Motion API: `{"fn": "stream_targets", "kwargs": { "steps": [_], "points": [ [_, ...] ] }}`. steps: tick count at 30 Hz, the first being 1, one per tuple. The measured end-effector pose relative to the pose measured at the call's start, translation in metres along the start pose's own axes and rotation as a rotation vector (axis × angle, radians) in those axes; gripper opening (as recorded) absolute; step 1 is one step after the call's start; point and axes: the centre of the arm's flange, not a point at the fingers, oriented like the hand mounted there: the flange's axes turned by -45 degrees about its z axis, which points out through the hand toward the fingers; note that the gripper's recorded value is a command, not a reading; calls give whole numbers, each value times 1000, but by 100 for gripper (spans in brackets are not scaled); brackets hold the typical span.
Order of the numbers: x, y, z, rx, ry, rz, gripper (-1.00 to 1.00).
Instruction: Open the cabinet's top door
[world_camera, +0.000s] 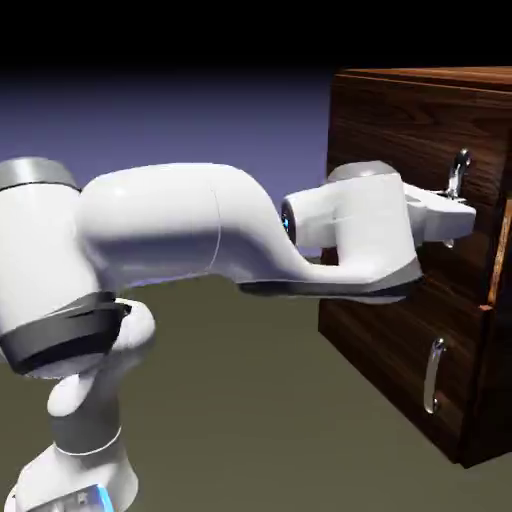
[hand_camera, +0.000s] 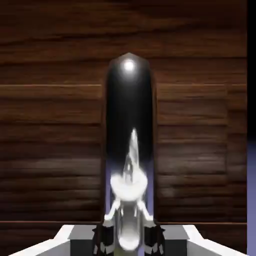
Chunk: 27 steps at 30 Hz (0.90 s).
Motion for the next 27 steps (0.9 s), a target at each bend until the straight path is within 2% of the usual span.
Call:
{"fn": "stream_targets", "kwargs": {
  "steps": [27],
  "points": [
    [1,-86,-161,-372,-1,7,-100]
  ]
}}
